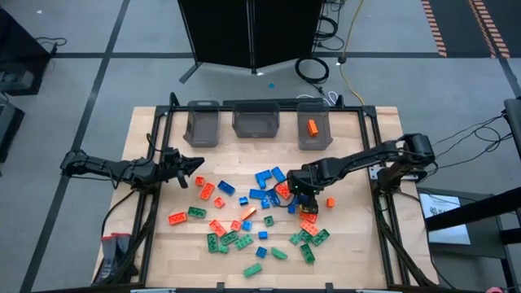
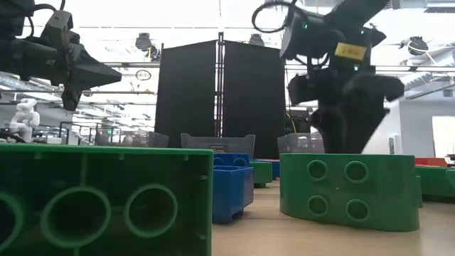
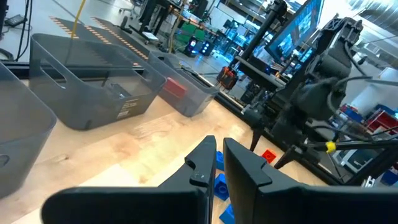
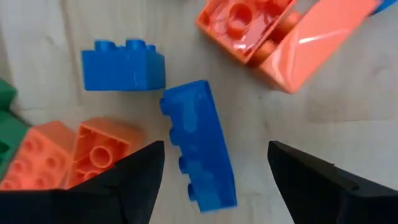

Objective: Sort blocks
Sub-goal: Put the blue game piece into the middle black bin, then put the green game piece into the left black bin

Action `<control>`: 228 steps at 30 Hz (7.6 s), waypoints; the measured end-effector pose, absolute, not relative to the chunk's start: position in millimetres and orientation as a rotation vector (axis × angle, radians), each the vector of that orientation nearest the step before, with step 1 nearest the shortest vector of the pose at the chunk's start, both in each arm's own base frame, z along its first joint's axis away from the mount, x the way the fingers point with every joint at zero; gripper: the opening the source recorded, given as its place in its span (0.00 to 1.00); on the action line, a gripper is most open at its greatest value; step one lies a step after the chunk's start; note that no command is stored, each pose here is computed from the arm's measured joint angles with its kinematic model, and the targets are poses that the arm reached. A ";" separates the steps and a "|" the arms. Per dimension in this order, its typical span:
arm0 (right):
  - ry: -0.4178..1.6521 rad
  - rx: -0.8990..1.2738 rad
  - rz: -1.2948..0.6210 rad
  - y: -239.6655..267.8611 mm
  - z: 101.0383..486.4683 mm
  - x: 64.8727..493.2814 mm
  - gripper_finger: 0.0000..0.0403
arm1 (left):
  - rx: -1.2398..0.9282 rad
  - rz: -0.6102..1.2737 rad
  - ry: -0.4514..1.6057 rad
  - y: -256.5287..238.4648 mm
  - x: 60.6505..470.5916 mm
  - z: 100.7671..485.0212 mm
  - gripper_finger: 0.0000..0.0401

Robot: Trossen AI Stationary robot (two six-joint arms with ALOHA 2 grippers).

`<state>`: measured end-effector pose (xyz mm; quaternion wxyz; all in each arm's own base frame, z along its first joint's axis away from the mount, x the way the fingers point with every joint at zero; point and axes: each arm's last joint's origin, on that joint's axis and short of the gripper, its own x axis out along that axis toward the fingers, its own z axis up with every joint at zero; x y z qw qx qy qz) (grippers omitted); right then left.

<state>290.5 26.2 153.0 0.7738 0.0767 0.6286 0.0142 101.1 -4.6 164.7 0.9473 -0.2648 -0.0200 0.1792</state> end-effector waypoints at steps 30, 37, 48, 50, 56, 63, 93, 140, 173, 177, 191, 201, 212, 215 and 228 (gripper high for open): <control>0.718 0.199 -0.513 -127.6 302.9 366.1 0.17 | -0.536 0.367 -0.032 -4.6 101.0 163.8 0.08; 0.744 0.313 -0.565 -203.9 274.9 409.9 0.17 | -0.537 0.367 -0.033 -4.6 101.0 163.8 0.08; 1.012 0.374 -0.515 -241.2 232.9 436.9 0.33 | -0.562 0.369 -0.036 -4.6 101.0 163.7 0.08; 1.013 0.371 -0.512 -240.6 232.7 437.2 0.45 | -0.562 0.369 -0.036 -4.6 101.0 163.6 0.08; 0.965 0.346 -0.471 -236.3 259.0 430.3 0.67 | -0.558 0.371 -0.036 -4.5 101.0 163.6 0.08; 0.835 0.270 -0.170 -173.2 315.9 436.5 0.67 | -0.551 0.479 -0.069 -1.5 99.7 163.6 0.08; 0.578 0.155 0.161 35.5 205.5 557.1 0.65 | -0.316 0.779 -0.024 4.7 98.0 157.5 0.08; 0.566 0.109 0.089 83.5 118.7 584.8 0.61 | -0.287 0.763 0.007 4.0 99.6 156.0 0.08; 0.650 0.074 0.088 51.6 195.8 564.4 0.14 | -0.288 0.763 0.007 4.0 99.7 156.0 0.08; 0.695 -0.066 0.173 58.4 263.0 531.7 0.18 | -0.297 0.757 0.004 3.9 99.7 156.1 0.08; 1.491 0.084 0.016 106.6 286.5 422.1 0.55 | -0.351 0.714 -0.006 2.9 100.7 156.5 0.08; 1.224 0.094 -0.113 92.7 394.3 341.5 0.58 | -0.405 0.676 -0.014 2.0 101.6 156.5 0.08; 1.107 0.304 -0.261 170.1 348.7 280.4 0.54 | -0.416 0.615 0.003 0.4 102.9 156.4 0.08; 1.041 0.369 -0.212 188.1 309.4 290.8 0.54 | -0.416 0.616 0.003 0.4 102.9 156.3 0.08; 1.023 0.528 -0.008 225.7 190.2 347.4 0.54 | -0.467 0.617 -0.012 0.4 102.9 156.3 0.08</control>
